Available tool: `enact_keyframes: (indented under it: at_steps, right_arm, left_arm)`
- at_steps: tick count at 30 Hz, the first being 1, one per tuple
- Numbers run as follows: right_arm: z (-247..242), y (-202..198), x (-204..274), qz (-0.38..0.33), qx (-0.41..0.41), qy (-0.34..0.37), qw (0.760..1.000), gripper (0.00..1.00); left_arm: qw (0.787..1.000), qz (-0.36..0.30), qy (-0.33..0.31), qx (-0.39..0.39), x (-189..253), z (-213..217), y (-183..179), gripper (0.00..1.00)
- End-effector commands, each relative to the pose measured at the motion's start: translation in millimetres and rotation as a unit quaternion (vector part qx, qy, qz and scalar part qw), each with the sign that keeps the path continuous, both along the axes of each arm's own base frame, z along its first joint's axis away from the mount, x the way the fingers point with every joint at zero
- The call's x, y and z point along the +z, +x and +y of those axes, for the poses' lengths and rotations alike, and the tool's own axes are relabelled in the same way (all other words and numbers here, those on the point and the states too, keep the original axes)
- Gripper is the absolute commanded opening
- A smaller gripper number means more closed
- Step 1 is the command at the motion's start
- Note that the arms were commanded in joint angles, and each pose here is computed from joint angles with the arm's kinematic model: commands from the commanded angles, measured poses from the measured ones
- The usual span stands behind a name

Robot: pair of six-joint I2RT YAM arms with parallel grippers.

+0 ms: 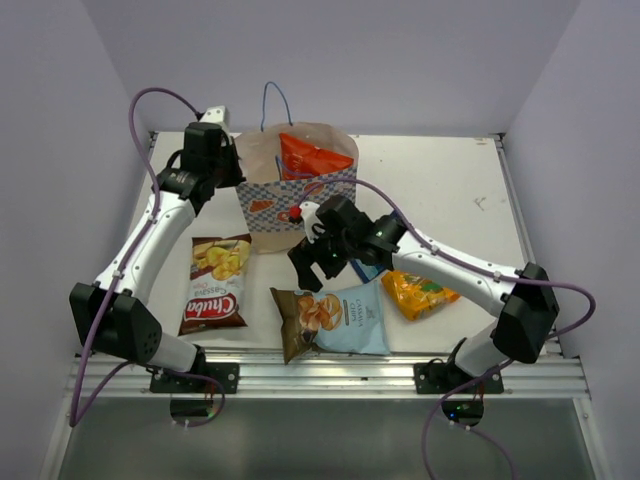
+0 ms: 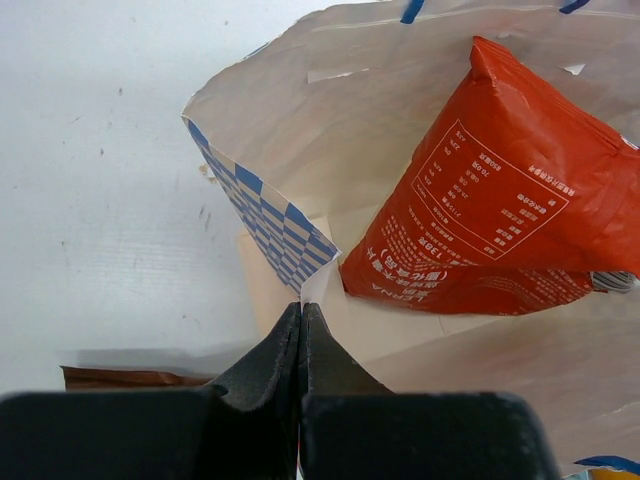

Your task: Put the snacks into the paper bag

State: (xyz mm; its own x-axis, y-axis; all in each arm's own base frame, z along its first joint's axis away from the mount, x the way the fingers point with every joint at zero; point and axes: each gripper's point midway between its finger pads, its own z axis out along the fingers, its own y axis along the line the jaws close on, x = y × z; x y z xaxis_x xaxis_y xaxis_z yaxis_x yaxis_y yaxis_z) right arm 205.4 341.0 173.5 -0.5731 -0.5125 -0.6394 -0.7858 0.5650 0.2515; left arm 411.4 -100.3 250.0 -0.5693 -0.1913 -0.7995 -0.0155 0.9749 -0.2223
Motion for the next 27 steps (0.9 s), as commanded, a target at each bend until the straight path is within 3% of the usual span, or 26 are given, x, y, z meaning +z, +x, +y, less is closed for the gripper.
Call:
enact_keyframes:
  at_steps: [1, 15, 19, 20, 21, 23, 24, 27]
  right_arm:
    - [-11.2, -24.1, -19.9, 0.026, 0.039, -0.026, 0.999, 0.88]
    - [-31.5, -72.8, -107.5, 0.108, 0.091, -0.11, 0.984, 0.92]
    - [-35.9, -76.7, -122.8, 0.112, 0.084, -0.119, 0.983, 0.87]
    - [-37.2, -77.1, -124.9, 0.113, 0.082, -0.121, 0.983, 0.83]
    - [-40.9, -77.5, -128.4, 0.114, 0.075, -0.127, 0.983, 0.69]
    - [-43.8, -77.6, -129.5, 0.114, 0.068, -0.13, 0.983, 0.54]
    - [-45.5, -76.6, -129.1, 0.111, 0.062, -0.134, 0.983, 0.41]
    - [-48.2, -70.8, -112.8, 0.092, 0.047, -0.131, 0.986, 0.24]
  left_arm:
    - [1.0, 0.004, -0.007, -0.005, 0.1, -3.8, -2.4, 0.0]
    - [1.0, 0.015, -0.013, -0.012, -11.6, -5.6, -11.8, 0.0]
    - [1.0, 0.016, -0.013, -0.013, -13.0, -5.4, -14.5, 0.0]
    - [1.0, 0.017, -0.014, -0.013, -14.4, -5.3, -15.3, 0.0]
    - [1.0, 0.016, -0.014, -0.014, -13.3, -5.3, -16.1, 0.0]
    - [1.0, 0.016, -0.014, -0.016, -13.8, -5.9, -17.0, 0.0]
    - [1.0, 0.015, -0.014, -0.015, -13.2, -5.2, -17.5, 0.0]
    - [1.0, 0.015, -0.017, -0.018, -13.8, -6.7, -18.3, 0.0]
